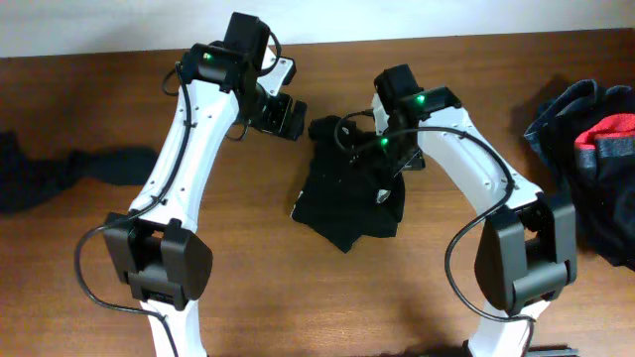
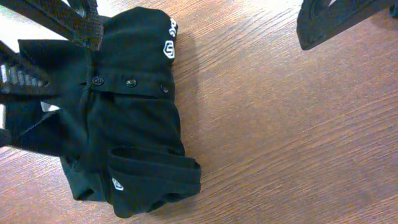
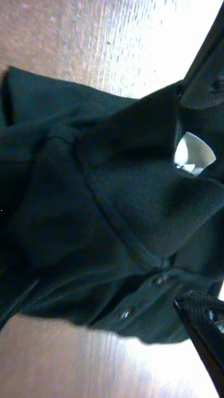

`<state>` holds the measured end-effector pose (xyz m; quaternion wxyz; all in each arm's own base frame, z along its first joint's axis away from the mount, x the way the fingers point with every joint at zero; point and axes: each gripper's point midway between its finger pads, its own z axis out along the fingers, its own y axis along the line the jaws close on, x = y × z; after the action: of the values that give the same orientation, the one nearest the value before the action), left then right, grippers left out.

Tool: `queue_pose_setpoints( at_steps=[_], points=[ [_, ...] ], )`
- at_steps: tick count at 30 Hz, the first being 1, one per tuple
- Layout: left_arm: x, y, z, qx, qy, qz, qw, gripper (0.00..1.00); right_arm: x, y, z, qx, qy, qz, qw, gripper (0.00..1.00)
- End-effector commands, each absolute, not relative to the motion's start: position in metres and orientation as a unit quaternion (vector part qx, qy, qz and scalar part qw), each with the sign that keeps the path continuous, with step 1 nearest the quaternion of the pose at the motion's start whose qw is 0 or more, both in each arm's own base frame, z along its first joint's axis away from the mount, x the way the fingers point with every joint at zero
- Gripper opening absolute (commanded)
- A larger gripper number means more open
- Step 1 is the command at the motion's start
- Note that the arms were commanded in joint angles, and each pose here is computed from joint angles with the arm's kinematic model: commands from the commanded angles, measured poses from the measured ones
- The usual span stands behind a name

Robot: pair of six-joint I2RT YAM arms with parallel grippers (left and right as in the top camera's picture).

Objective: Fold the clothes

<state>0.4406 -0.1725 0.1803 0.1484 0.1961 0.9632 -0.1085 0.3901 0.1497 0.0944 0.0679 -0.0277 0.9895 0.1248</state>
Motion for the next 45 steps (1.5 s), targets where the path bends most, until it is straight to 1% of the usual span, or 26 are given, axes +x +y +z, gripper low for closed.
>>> queue_pose_setpoints(
  at_steps=[1, 6, 7, 10, 15, 22, 26, 36, 45],
  points=[
    [0.442, -0.172, 0.186, 0.205, 0.96, -0.106, 0.156, 0.99, 0.397, 0.132, 0.11, 0.031, 0.987, 0.138, 0.075, 0.99],
    [0.439, -0.173, 0.156, 0.196, 0.968, -0.108, 0.113, 0.99, 0.4, 0.117, 0.118, 0.06, 0.974, 0.211, 0.059, 0.99],
    [0.439, -0.174, 0.144, 0.195, 0.97, -0.109, 0.098, 0.99, 0.401, 0.107, 0.119, 0.074, 0.971, 0.221, 0.056, 0.99],
    [0.441, -0.175, 0.133, 0.194, 0.971, -0.108, 0.089, 0.99, 0.4, 0.088, 0.115, 0.101, 0.969, 0.221, 0.048, 0.99],
    [0.45, -0.178, 0.135, 0.196, 0.968, -0.112, 0.106, 0.99, 0.39, 0.087, 0.104, 0.115, 0.953, 0.278, 0.024, 0.99],
    [0.454, -0.179, 0.137, 0.193, 0.966, -0.128, 0.115, 0.99, 0.371, 0.111, 0.083, 0.118, 0.925, 0.362, -0.007, 0.99],
    [0.456, -0.174, 0.137, 0.187, 0.967, -0.127, 0.114, 0.99, 0.363, 0.112, 0.066, 0.136, 0.919, 0.368, -0.017, 0.99],
    [0.456, -0.173, 0.137, 0.187, 0.967, -0.127, 0.115, 0.99, 0.349, 0.111, 0.029, 0.143, 0.92, 0.363, -0.019, 0.99],
    [0.456, -0.173, 0.137, 0.187, 0.967, -0.127, 0.115, 0.99, 0.347, 0.092, 0.008, 0.158, 0.942, 0.297, -0.009, 0.99]
  ],
)
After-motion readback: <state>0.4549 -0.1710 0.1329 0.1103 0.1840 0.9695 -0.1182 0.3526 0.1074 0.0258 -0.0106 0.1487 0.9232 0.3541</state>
